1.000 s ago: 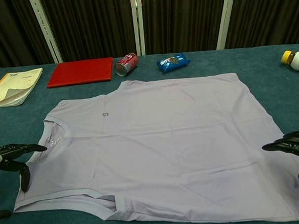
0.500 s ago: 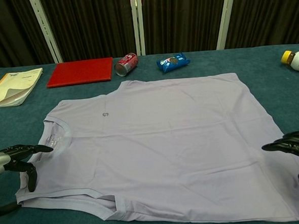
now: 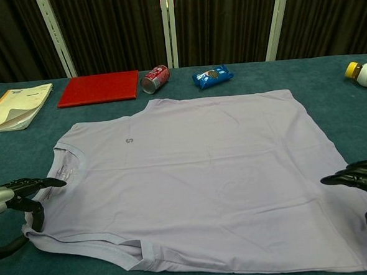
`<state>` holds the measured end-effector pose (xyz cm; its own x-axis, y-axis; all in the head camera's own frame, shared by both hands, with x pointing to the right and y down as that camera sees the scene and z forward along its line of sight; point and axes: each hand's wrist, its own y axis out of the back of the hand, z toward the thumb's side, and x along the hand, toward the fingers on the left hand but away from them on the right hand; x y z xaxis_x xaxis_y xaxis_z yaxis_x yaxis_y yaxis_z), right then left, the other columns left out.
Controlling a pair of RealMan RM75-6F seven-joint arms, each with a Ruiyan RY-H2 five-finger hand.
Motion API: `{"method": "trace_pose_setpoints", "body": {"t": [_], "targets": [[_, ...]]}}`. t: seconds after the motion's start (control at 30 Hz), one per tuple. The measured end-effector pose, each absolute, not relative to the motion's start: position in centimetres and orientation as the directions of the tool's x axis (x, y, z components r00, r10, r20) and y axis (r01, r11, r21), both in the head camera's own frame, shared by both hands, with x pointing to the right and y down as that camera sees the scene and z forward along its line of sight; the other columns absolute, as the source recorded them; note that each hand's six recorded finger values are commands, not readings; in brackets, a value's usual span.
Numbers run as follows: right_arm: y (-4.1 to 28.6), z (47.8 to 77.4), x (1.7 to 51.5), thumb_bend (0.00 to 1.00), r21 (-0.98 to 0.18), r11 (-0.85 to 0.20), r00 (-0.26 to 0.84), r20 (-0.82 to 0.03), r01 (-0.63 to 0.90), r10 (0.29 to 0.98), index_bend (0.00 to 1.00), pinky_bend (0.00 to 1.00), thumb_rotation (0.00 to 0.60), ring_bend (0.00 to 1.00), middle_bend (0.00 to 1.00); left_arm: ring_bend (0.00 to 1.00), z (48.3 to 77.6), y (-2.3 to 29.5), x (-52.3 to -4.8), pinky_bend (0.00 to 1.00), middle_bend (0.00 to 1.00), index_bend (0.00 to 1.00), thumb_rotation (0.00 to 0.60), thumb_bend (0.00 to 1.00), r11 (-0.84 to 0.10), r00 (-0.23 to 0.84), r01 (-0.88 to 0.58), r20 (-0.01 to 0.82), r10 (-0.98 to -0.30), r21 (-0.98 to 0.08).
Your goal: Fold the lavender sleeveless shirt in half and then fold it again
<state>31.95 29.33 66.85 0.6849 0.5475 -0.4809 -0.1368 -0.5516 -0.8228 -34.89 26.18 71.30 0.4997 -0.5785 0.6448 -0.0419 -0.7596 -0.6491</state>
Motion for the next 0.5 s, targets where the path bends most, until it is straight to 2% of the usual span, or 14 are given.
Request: {"method": "trace_pose_setpoints", "body": {"t": [0.23, 0.5], "targets": [[29.4, 67.0, 31.9, 0.47, -0.817, -0.559, 0.690, -0.487, -0.143, 0.536, 0.74, 0.00, 0.600, 0.00, 0.04, 0.00, 70.8, 25.9, -35.0, 0.00, 0.00, 0.67, 0.600, 0.60, -0.760, 0.501, -0.079, 0.633, -0.590, -0.645], [29.0, 65.8, 31.3, 0.47, -0.806, -0.583, 0.726, -0.463, -0.105, 0.509, 0.75, 0.00, 0.600, 0.00, 0.05, 0.00, 68.8, 25.5, -35.2, 0.00, 0.00, 0.69, 0.600, 0.60, -0.742, 0.530, -0.102, 0.595, -0.604, -0.663]]}}
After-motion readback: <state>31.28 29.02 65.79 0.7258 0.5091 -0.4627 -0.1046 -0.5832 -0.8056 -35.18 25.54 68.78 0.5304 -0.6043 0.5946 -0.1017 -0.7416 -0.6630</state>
